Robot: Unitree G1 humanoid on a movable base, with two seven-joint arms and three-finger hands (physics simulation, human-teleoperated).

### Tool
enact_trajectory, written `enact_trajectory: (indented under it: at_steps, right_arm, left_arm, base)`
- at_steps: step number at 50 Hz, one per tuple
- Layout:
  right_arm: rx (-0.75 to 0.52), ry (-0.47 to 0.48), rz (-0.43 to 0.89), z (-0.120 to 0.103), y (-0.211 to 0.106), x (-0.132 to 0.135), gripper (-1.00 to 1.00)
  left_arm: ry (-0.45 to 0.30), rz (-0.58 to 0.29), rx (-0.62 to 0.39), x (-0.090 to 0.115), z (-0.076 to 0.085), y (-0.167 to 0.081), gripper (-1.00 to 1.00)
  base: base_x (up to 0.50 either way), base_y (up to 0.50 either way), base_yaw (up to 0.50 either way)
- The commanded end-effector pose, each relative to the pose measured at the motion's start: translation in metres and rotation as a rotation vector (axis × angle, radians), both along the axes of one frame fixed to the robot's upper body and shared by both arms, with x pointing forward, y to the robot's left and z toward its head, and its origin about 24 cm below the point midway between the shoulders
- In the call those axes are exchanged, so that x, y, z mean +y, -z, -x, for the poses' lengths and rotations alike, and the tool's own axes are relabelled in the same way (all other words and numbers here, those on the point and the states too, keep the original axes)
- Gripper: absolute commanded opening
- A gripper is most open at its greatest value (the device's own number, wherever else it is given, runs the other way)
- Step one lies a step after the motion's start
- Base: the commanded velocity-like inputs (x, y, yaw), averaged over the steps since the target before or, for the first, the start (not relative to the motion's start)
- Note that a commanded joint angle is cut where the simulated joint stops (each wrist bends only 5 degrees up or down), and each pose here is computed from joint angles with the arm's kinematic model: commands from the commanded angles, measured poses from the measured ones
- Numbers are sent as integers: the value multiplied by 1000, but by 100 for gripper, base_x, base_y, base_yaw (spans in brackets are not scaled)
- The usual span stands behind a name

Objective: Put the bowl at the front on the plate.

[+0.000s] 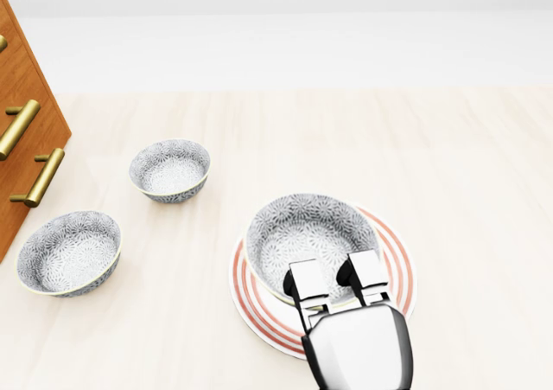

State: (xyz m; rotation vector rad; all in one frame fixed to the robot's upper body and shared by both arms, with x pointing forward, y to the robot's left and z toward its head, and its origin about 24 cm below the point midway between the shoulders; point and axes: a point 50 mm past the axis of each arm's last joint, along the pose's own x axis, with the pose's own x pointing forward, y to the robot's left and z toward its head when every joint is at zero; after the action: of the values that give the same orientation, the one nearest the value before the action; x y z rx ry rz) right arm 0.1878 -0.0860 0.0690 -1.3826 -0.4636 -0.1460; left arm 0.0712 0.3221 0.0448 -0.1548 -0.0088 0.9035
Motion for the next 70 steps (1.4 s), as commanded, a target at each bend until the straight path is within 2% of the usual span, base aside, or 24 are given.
enact_trajectory:
  at_steps: [1, 7, 30, 36, 51, 70]
  right_arm:
    - [-25, 8, 10, 2, -3, -3, -100]
    - [10, -13, 69, 2, 1, 1, -100]
    - [-3, -8, 47, 2, -1, 1, -100]
    - [29, 24, 55, 1, 12, -8, -100]
    - [57, 72, 100, -11, 17, -17, -100]
    - [72, 88, 59, -28, 32, -16, -100]
  left_arm:
    - [0, -1, 1, 0, 1, -1, 100]
    - [1, 0, 1, 0, 0, -1, 100]
    - [1, 0, 1, 0, 0, -1, 100]
    - [1, -1, 2, 0, -1, 1, 100]
    - [0, -3, 7, 0, -2, 1, 100]
    - [1, -2, 4, 0, 0, -2, 100]
  base:
    - [0, 0, 0]
    - [0, 0, 0]
    - [0, 0, 0]
    - [0, 0, 0]
    - [0, 0, 0]
    - [0, 0, 0]
